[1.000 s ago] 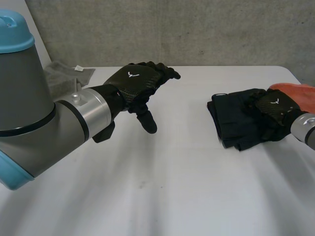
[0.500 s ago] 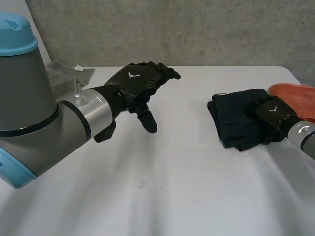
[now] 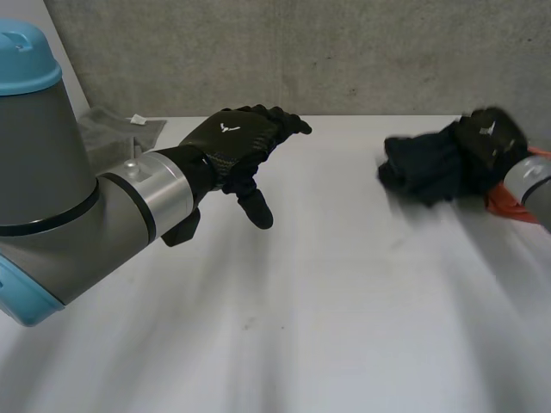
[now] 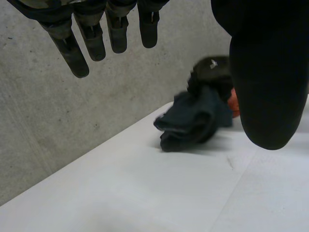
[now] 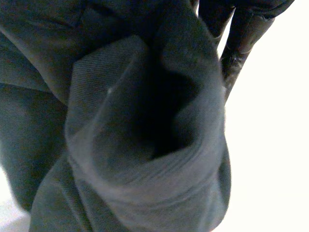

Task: Fold the laundry.

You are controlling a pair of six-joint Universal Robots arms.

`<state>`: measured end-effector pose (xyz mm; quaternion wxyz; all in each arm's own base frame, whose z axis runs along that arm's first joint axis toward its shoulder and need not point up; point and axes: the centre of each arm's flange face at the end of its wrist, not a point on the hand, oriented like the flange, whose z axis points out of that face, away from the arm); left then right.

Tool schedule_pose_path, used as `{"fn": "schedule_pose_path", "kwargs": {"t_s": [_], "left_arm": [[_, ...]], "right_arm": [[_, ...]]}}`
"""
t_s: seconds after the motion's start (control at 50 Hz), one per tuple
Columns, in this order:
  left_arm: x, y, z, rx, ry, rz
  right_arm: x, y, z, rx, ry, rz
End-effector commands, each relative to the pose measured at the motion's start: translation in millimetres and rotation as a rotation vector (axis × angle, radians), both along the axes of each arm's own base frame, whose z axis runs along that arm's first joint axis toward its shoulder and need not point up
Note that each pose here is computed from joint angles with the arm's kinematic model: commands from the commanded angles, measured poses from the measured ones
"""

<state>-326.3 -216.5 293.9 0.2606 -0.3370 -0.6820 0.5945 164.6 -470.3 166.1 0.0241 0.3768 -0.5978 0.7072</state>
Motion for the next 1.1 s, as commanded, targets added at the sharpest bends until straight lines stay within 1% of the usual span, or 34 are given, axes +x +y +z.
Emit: {"fn": "schedule_pose_path", "kwargs": {"t_s": [0.02, 0.1, 0.16, 0.28, 0.38, 0.44, 0.46, 0.52, 0.54, 0.62, 0.74, 0.82, 0.86, 0.88, 0.94, 0.96, 1.02, 1.04, 1.1], "left_arm": [[0.5, -0.2, 1.0, -0.001, 0.002, 0.002], [0.3, 0.5, 1.5, -0.003, 0.003, 0.000], [0.8, 1.3, 3.7, -0.004, 0.009, 0.001], [0.9, 1.5, 4.3, 0.015, 0.028, 0.005], [1.0, 1.6, 3.8, 0.019, 0.029, 0.006], [0.9, 1.5, 2.5, 0.022, 0.027, 0.006], [0.9, 1.5, 2.5, 0.022, 0.027, 0.006], [0.6, 1.0, 1.2, 0.023, 0.026, 0.006], [0.5, 0.9, 1.3, 0.022, 0.027, 0.006], [-0.4, 0.5, -1.1, 0.025, 0.025, 0.004], [-0.8, 0.8, -1.6, 0.028, 0.025, 0.003], [-0.4, 0.5, -1.1, 0.028, 0.027, 0.005], [-0.4, 0.5, -1.1, 0.031, 0.030, 0.005], [-0.4, 0.5, -1.1, 0.032, 0.031, 0.006], [-0.3, 0.6, -0.1, 0.032, 0.034, 0.006], [0.1, 0.2, 0.5, 0.032, 0.036, 0.008], [0.4, 0.7, 2.2, 0.027, 0.039, 0.008], [0.5, 0.8, 2.1, 0.028, 0.039, 0.008], [0.6, 1.0, 3.3, 0.024, 0.041, 0.007]], "right_arm": [[-4.7, -21.8, 71.4, -0.206, -0.133, 0.005], [-18.8, -32.5, 97.4, -0.292, -0.200, 0.010], [-43.9, -40.9, 106.0, -0.322, -0.211, -0.012], [-76.4, -49.1, 95.9, -0.309, -0.181, -0.007], [-123.7, -59.3, 65.3, -0.258, -0.160, -0.052], [-141.5, -61.8, 52.7, -0.243, -0.152, -0.071], [-153.6, -62.4, 38.7, -0.218, -0.148, -0.077], [-165.7, -60.5, 12.1, -0.166, -0.139, -0.053], [-169.4, -57.0, -2.1, -0.135, -0.129, -0.030], [-185.4, -44.2, -31.4, -0.081, -0.090, 0.008], [-200.9, -33.1, -43.1, -0.044, -0.080, 0.024], [-217.7, -27.5, -40.4, -0.019, -0.096, -0.025], [-225.9, -25.1, -31.4, -0.013, -0.101, -0.055], [-235.0, -22.0, -15.3, -0.011, -0.106, -0.096], [-244.8, -15.4, 11.1, 0.010, -0.127, -0.171], [-247.2, -11.0, 27.4, 0.029, -0.142, -0.221], [-244.2, -7.2, 46.3, 0.047, -0.149, -0.275], [-241.2, -4.2, 58.5, 0.062, -0.151, -0.326], [-224.5, 5.0, 83.1, 0.091, -0.119, -0.413]]}}
